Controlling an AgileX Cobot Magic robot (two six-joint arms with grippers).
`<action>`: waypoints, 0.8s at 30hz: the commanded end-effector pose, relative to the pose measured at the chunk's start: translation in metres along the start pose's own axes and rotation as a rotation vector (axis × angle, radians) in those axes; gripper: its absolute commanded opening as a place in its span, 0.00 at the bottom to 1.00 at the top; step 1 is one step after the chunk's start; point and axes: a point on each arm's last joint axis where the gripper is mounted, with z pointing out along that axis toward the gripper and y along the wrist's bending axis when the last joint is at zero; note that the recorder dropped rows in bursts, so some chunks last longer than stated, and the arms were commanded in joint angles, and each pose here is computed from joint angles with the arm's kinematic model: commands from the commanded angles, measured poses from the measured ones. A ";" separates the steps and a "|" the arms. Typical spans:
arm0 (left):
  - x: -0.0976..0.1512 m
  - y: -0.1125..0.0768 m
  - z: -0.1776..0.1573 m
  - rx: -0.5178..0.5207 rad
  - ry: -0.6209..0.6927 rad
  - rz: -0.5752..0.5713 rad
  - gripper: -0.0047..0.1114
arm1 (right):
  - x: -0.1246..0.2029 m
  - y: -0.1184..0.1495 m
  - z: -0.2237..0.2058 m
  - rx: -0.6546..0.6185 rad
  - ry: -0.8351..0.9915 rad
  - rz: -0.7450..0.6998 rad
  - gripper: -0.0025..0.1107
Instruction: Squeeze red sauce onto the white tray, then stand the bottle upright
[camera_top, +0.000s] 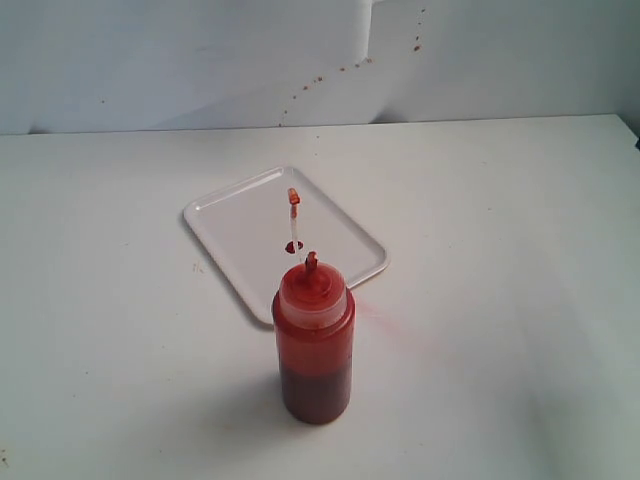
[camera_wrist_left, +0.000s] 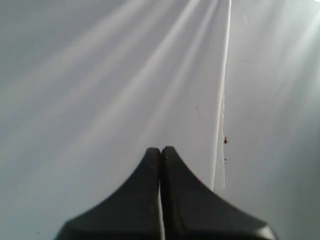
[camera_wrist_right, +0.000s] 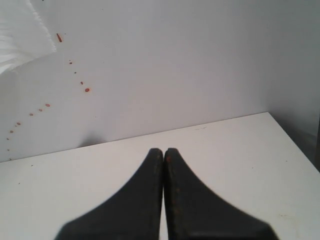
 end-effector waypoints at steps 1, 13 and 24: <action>0.003 0.001 0.000 -0.007 0.004 -0.028 0.05 | -0.001 0.000 -0.002 0.004 -0.002 -0.009 0.02; 0.035 0.014 -0.002 -0.089 0.097 -0.009 0.05 | -0.001 0.000 -0.002 0.004 -0.005 -0.007 0.02; 0.084 0.026 -0.013 -0.141 0.468 0.168 0.05 | -0.001 0.000 -0.002 0.004 -0.005 -0.007 0.02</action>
